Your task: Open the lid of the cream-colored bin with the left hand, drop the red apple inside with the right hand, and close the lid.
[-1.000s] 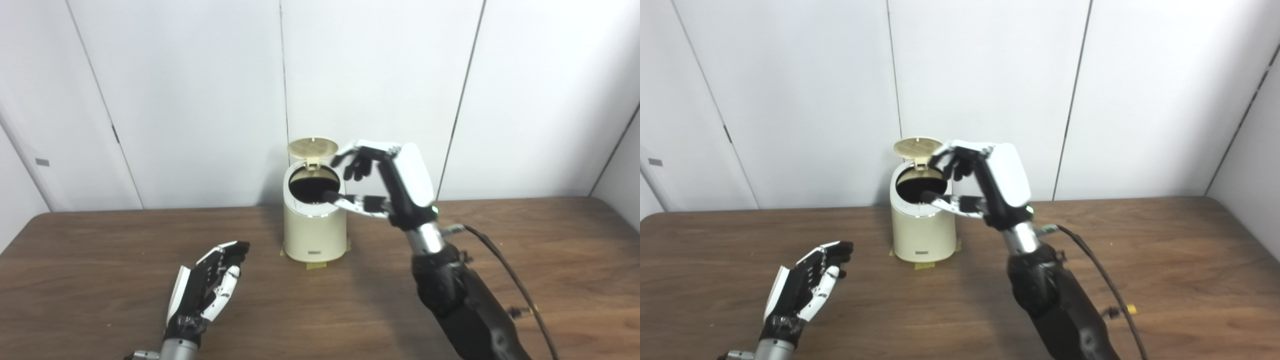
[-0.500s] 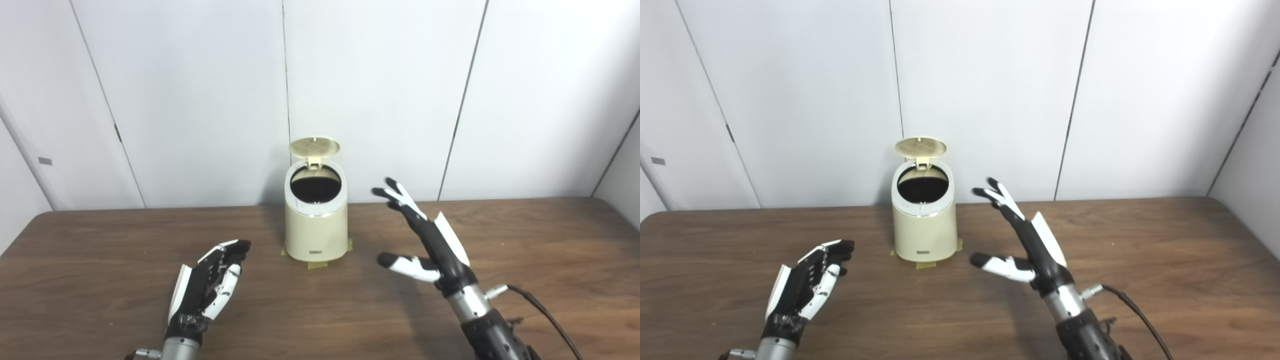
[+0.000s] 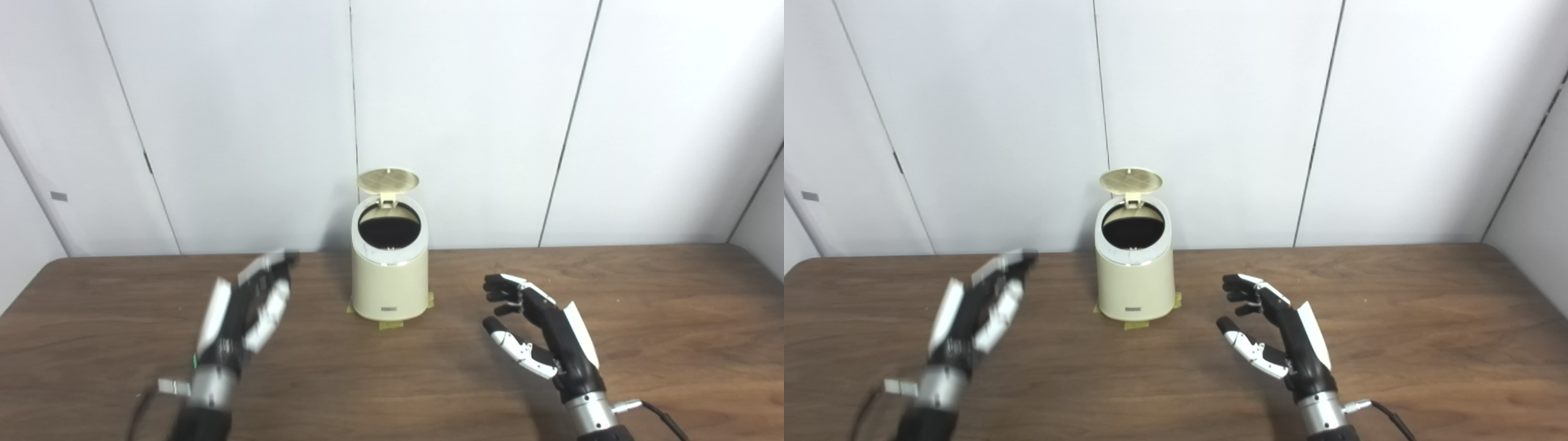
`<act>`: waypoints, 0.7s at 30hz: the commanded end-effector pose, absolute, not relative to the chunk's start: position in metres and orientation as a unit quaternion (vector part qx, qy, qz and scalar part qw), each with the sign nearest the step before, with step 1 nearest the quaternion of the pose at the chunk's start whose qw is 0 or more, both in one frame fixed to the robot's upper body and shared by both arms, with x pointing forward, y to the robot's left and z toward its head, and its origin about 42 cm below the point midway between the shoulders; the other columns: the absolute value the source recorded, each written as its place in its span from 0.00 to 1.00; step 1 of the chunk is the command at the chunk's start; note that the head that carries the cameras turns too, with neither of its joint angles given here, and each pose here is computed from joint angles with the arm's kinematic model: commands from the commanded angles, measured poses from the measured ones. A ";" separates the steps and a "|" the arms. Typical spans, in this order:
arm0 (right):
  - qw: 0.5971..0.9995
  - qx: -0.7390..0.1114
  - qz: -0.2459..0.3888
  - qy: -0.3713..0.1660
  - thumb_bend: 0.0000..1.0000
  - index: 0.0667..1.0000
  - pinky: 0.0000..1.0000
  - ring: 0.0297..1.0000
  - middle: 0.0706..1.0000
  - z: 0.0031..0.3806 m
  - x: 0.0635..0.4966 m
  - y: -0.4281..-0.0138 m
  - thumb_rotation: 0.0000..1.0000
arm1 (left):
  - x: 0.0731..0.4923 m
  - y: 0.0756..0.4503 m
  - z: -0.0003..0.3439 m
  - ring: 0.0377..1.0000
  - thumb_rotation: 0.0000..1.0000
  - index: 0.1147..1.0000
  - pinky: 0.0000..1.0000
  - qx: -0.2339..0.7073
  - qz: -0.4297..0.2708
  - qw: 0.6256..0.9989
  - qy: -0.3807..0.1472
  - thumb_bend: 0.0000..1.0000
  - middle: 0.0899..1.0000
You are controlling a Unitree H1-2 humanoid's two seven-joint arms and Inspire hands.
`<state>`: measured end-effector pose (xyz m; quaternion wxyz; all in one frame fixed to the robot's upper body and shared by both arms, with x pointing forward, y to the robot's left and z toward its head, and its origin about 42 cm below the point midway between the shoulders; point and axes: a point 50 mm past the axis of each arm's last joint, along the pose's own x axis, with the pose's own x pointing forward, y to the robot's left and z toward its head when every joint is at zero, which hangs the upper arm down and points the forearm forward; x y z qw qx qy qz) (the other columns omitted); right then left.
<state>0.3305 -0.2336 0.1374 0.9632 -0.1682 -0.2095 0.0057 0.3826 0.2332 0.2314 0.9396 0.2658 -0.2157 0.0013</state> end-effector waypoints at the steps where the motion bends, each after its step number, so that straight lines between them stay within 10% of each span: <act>1: 0.952 -0.159 -0.004 -0.261 0.20 0.69 0.59 0.68 0.69 0.154 0.339 -0.230 0.34 | 0.402 0.218 0.291 0.84 0.94 0.77 0.82 0.282 0.002 0.916 -0.286 0.46 0.80; 10: 0.940 -0.208 -0.004 -0.270 0.21 0.68 0.57 0.67 0.68 0.152 0.339 -0.231 0.45 | 0.423 0.178 0.389 0.97 1.00 0.88 0.93 0.448 -0.001 0.839 -0.310 0.75 0.92; 21: 0.936 -0.222 -0.005 -0.272 0.22 0.67 0.57 0.67 0.68 0.150 0.338 -0.230 0.50 | 0.447 0.144 0.422 0.97 0.99 0.85 1.00 0.522 -0.022 0.799 -0.299 0.78 0.88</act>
